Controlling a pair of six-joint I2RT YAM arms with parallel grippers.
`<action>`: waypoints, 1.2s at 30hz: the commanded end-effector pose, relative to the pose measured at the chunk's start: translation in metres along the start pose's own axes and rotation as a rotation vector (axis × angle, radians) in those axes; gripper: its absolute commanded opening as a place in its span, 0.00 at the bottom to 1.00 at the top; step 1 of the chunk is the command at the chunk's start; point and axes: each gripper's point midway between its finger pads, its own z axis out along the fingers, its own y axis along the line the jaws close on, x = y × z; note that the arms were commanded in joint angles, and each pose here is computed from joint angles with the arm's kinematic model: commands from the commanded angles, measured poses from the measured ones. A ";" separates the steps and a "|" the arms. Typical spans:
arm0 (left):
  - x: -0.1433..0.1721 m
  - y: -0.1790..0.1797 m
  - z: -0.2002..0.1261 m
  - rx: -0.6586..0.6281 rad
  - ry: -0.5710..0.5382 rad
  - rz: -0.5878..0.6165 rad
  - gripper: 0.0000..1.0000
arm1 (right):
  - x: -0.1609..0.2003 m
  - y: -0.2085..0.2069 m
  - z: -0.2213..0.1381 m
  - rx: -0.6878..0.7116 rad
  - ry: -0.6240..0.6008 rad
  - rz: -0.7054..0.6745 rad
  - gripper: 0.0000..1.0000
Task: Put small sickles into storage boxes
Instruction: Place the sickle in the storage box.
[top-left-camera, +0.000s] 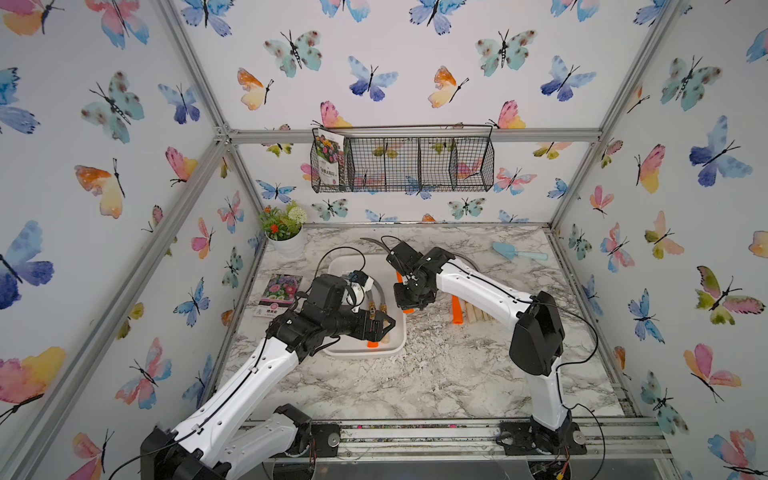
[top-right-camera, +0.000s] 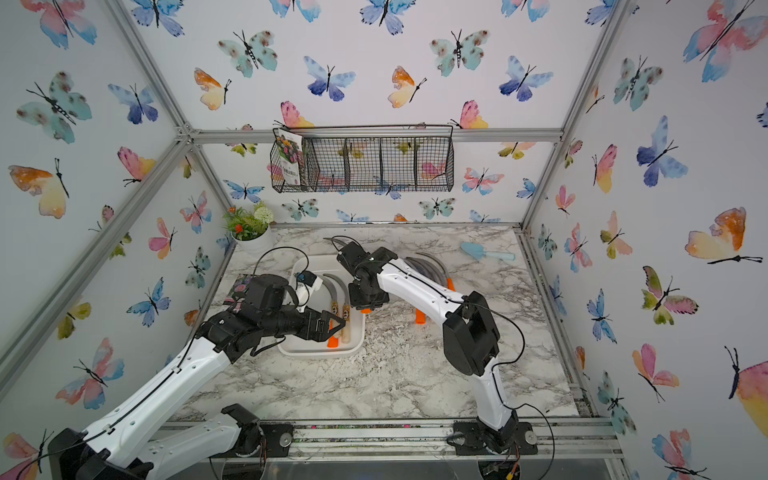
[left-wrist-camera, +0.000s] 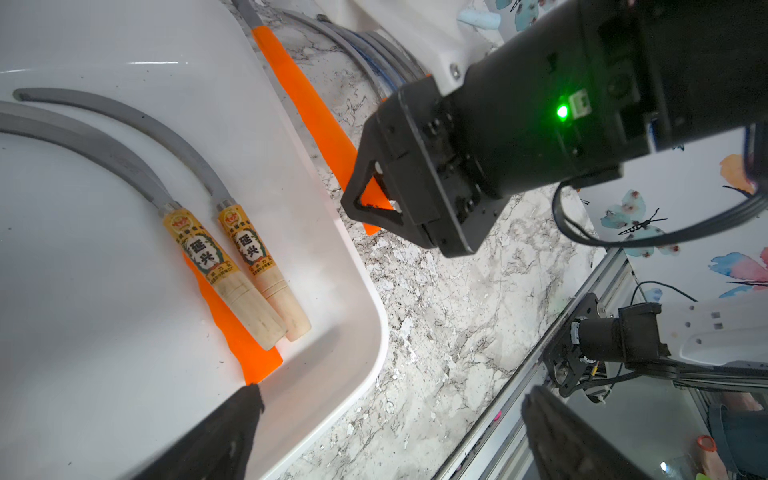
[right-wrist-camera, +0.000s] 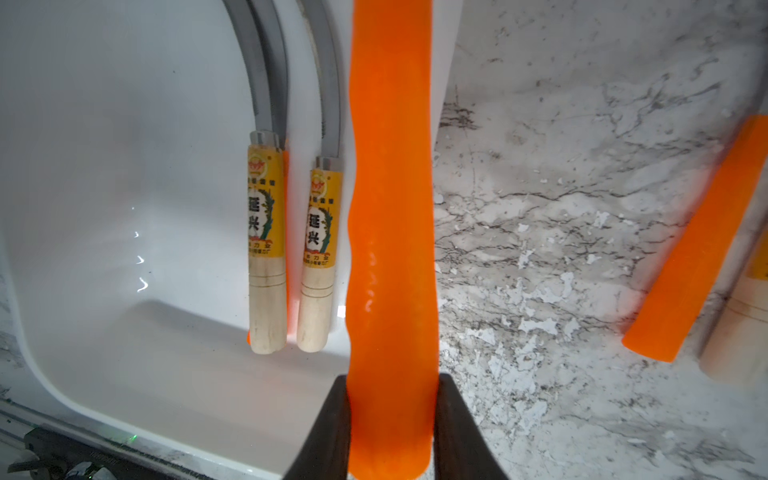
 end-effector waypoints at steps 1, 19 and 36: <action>0.008 0.006 -0.011 -0.037 -0.005 -0.029 0.98 | 0.007 0.010 0.003 0.018 0.013 -0.003 0.14; 0.019 0.001 -0.057 -0.072 -0.099 -0.059 0.98 | 0.026 0.084 0.038 -0.071 0.062 -0.064 0.15; 0.026 0.004 -0.072 -0.106 -0.114 -0.077 0.98 | 0.026 0.117 0.080 -0.152 0.121 -0.075 0.23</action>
